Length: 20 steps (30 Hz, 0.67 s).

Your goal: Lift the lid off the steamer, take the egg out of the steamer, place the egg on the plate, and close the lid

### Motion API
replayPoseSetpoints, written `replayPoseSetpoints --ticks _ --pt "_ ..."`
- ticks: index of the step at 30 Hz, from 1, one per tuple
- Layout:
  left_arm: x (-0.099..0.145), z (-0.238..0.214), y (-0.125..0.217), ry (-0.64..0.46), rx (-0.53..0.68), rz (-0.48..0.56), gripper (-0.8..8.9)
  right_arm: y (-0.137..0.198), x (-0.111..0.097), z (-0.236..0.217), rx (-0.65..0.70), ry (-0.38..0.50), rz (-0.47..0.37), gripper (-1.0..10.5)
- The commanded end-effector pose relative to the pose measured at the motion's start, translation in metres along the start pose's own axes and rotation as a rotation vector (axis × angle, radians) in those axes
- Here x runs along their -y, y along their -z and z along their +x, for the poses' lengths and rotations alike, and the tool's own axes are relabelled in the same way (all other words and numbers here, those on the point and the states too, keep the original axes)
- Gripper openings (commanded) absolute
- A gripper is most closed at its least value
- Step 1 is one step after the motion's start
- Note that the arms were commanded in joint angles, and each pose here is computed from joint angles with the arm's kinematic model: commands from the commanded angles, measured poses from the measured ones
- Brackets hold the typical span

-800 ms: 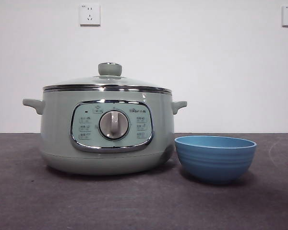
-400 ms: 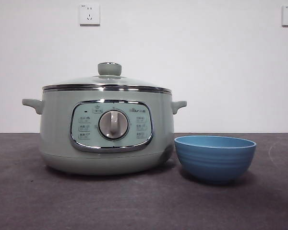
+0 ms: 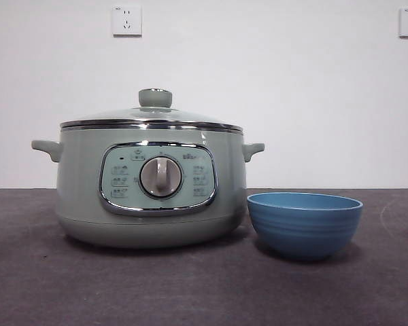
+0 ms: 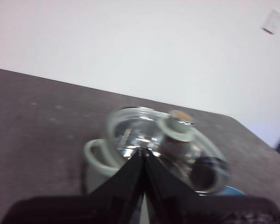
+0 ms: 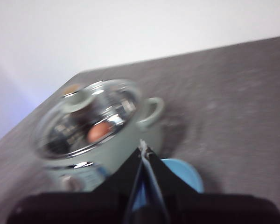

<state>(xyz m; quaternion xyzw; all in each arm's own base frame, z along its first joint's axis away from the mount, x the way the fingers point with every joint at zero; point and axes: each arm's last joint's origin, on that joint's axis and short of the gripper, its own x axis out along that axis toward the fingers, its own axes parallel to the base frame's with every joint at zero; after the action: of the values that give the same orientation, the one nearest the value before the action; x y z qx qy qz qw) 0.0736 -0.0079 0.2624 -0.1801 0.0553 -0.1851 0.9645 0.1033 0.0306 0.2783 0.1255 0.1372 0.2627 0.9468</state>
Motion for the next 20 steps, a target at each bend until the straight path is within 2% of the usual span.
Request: replayPoseSetpoints --ticks 1,7,13,20 --pt "0.008 -0.001 -0.016 0.052 -0.049 0.041 -0.06 -0.024 -0.009 0.002 -0.077 -0.102 -0.061 -0.1" --pt "0.021 0.003 -0.043 0.172 -0.19 0.075 -0.06 -0.063 -0.024 0.009 -0.244 -0.243 -0.14 -0.1" --pt "0.029 0.007 -0.063 0.257 -0.301 0.088 -0.06 -0.081 -0.034 0.011 -0.358 -0.36 -0.159 -0.1" --pt "0.034 0.005 -0.072 0.266 -0.363 0.094 -0.06 -0.08 -0.035 0.011 -0.399 -0.368 -0.154 0.0"
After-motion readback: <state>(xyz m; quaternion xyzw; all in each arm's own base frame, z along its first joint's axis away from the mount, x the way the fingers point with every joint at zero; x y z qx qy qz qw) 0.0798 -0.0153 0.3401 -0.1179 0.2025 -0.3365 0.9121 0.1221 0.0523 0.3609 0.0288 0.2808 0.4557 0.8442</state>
